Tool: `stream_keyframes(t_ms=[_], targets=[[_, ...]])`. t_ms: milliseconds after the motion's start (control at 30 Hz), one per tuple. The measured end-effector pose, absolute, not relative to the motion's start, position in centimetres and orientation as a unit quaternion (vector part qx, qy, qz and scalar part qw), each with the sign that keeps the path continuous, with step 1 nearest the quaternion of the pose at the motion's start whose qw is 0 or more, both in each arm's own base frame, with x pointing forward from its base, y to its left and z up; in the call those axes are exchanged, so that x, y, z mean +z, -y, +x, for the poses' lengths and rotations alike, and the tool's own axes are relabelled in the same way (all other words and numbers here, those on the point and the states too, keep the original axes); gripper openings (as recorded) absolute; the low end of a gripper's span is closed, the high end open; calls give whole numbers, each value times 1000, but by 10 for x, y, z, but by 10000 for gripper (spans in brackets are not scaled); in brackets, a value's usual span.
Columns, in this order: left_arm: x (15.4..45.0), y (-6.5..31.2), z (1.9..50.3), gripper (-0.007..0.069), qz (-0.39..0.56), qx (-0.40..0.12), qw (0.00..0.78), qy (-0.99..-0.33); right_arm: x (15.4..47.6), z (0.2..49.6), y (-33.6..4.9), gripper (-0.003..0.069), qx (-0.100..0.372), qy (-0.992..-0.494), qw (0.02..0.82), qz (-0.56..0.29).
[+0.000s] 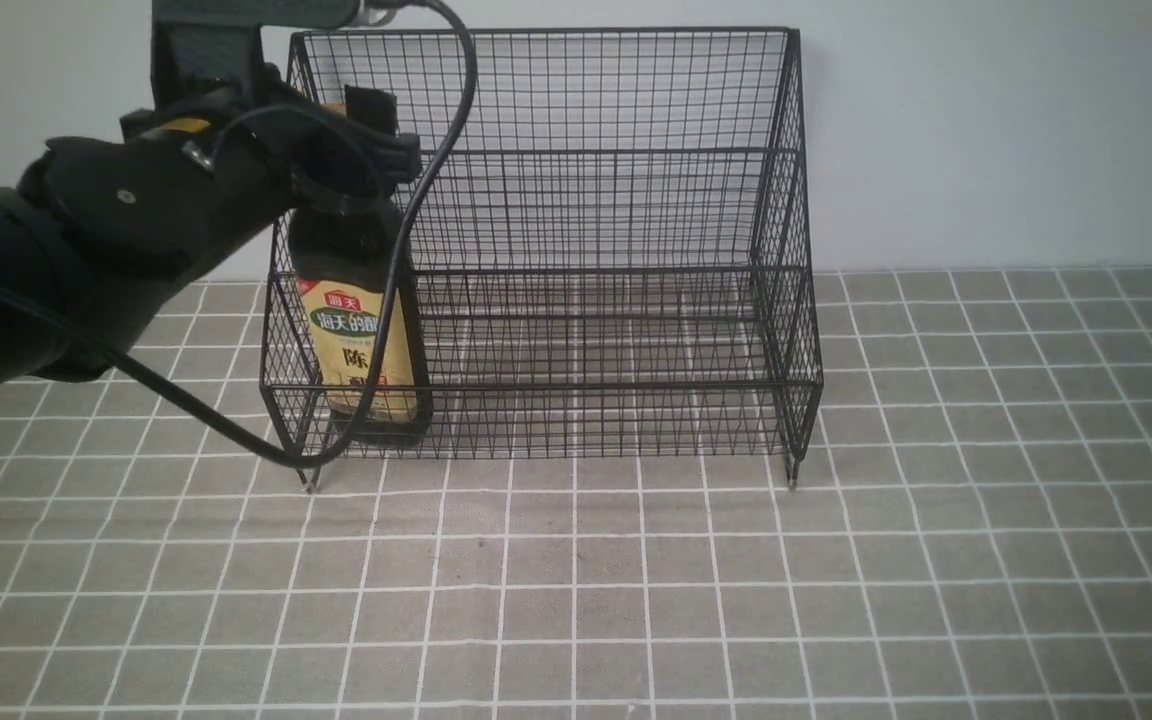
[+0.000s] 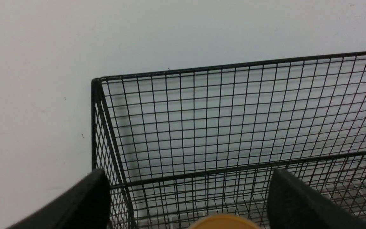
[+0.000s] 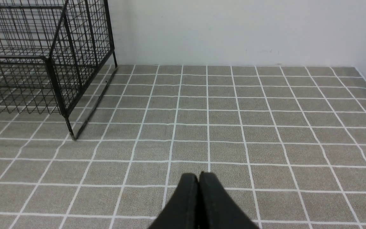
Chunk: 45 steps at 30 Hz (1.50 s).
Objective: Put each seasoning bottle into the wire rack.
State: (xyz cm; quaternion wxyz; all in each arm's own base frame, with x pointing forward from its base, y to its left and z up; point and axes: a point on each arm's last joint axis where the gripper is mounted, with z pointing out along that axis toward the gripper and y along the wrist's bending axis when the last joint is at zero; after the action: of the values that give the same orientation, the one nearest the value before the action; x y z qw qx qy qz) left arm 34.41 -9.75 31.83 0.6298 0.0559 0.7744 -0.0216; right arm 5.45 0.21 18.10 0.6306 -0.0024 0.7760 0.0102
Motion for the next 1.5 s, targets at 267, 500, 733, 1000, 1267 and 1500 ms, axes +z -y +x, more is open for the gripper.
stream_keyframes(t_ms=[267,500,733,1000,1267,1500], targets=[[349,89,324,578,69,0,654,-753,181,55,-2,-15,10,-776,631,-2],[374,89,299,279,66,-65,656,-749,181,55,-2,-15,10,-776,631,-2],[408,93,263,0,118,-131,679,-712,181,55,-2,-15,10,-776,631,-2],[415,110,250,-7,156,-247,665,-687,181,55,-2,-15,10,-776,631,-2],[400,130,230,-7,353,-261,593,-674,181,55,-2,-15,10,-776,631,-2],[370,118,224,-7,349,-238,447,-789,181,55,-2,-15,10,-776,631,-2]])
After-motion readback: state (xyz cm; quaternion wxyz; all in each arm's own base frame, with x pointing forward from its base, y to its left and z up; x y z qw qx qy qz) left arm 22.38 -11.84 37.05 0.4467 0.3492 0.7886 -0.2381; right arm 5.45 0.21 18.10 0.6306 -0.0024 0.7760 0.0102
